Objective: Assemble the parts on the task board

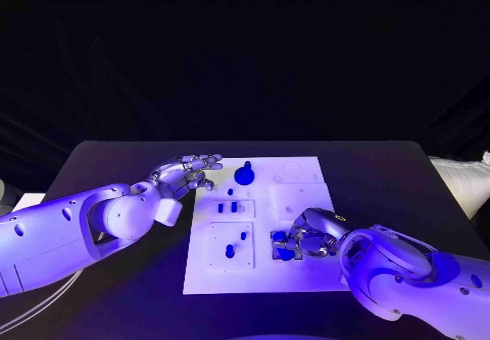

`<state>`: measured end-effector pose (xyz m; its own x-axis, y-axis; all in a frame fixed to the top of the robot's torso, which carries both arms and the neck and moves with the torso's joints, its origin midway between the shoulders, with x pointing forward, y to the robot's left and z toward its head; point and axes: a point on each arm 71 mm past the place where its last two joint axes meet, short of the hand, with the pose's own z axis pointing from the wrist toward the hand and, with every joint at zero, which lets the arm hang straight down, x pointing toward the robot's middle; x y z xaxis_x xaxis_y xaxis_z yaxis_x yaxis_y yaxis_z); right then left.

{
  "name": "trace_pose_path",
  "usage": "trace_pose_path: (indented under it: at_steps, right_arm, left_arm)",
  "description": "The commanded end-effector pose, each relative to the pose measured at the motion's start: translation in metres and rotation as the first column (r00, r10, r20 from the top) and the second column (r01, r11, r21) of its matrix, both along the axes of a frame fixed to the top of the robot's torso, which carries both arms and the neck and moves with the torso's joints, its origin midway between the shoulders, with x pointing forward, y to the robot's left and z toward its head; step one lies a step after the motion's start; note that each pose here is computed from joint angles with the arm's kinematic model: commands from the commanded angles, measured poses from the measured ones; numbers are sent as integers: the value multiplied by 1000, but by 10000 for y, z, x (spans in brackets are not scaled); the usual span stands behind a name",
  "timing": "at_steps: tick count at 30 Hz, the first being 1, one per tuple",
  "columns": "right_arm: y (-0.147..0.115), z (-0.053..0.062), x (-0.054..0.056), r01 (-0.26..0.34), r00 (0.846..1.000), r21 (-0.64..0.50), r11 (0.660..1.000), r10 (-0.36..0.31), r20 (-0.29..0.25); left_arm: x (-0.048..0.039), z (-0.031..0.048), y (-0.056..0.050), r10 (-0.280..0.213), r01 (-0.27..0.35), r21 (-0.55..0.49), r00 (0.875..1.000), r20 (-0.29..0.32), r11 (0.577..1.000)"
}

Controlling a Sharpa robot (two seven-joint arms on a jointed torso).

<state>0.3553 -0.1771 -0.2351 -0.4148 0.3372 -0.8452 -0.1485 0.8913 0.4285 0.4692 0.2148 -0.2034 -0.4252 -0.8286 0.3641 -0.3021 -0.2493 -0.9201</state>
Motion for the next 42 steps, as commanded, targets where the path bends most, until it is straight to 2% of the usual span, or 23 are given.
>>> trace_pose_path:
  at_steps: [1,11,18,28,34,42]
  right_arm:
    - [20,-13,-7,-23,1000,-35,999,23,0]
    - [5,-4,17,-21,999,-50,999,23,38]
    - [17,42,-15,-30,998,-35,999,32,62]
    - [-5,72,-57,-46,997,-39,998,49,64]
    - [-96,113,-64,-10,997,13,1000,9,80]
    - [-446,265,-28,53,998,67,996,-55,19]
  left_arm:
    - [-10,12,-27,-19,19,-12,1000,7,1000]
    - [-10,12,-23,-18,19,-11,1000,7,1000]
    - [-9,12,-14,-17,17,-10,1000,7,1000]
    - [-9,12,-13,-19,19,-12,1000,7,1000]
    - [-7,10,-16,-20,21,-12,1000,6,1000]
    - [-2,5,-17,-18,18,-10,1000,6,1000]
